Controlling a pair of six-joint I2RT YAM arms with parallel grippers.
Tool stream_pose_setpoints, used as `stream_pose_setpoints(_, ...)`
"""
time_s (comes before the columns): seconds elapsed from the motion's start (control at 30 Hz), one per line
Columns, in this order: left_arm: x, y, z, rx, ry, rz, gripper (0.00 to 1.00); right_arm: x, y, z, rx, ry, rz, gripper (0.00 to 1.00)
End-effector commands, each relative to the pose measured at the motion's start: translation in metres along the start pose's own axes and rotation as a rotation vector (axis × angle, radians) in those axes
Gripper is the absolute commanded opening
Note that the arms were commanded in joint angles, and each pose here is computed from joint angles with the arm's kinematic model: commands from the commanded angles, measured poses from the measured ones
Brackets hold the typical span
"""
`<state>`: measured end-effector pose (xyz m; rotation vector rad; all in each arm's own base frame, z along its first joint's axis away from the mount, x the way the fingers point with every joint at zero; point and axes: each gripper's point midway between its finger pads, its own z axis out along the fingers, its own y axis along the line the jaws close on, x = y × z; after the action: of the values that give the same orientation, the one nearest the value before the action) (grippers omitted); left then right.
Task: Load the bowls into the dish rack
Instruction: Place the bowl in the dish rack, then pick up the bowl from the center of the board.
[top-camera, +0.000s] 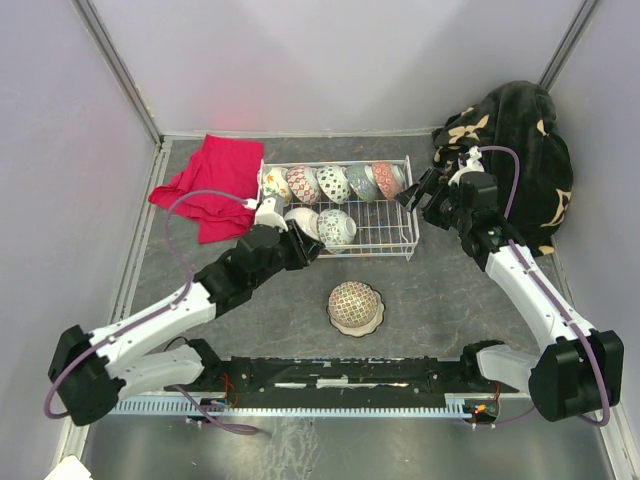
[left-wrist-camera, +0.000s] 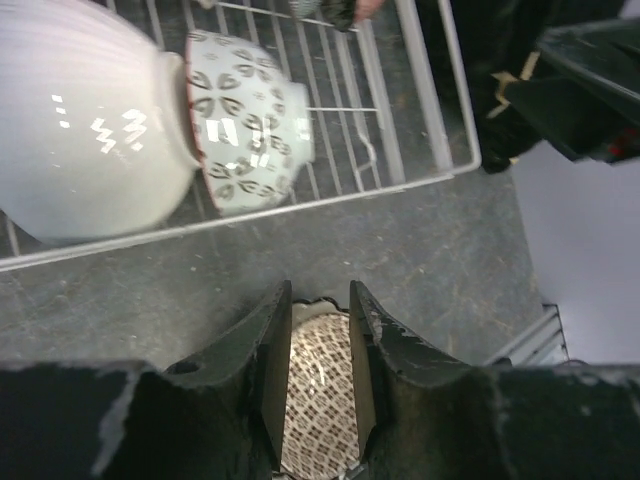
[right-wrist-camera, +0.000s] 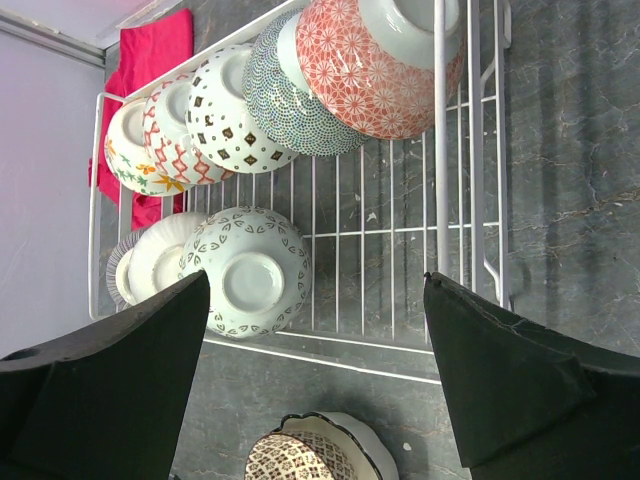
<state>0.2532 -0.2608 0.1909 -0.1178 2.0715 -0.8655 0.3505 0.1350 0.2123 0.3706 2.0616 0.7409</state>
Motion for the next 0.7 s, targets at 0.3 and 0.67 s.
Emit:
stream_pose_setpoints(0.3,0.058,-0.054,-0.042,0.076,0.071,0.242,0.71,-0.02,0.014,-0.004,-0.039,-0.064,-0.015,0.95)
stream_pose_setpoints(0.67,0.145,-0.077,-0.036,0.002,0.209,0.469,0.71,-0.023,0.011,-0.01,-0.017,-0.082,-0.02,0.95)
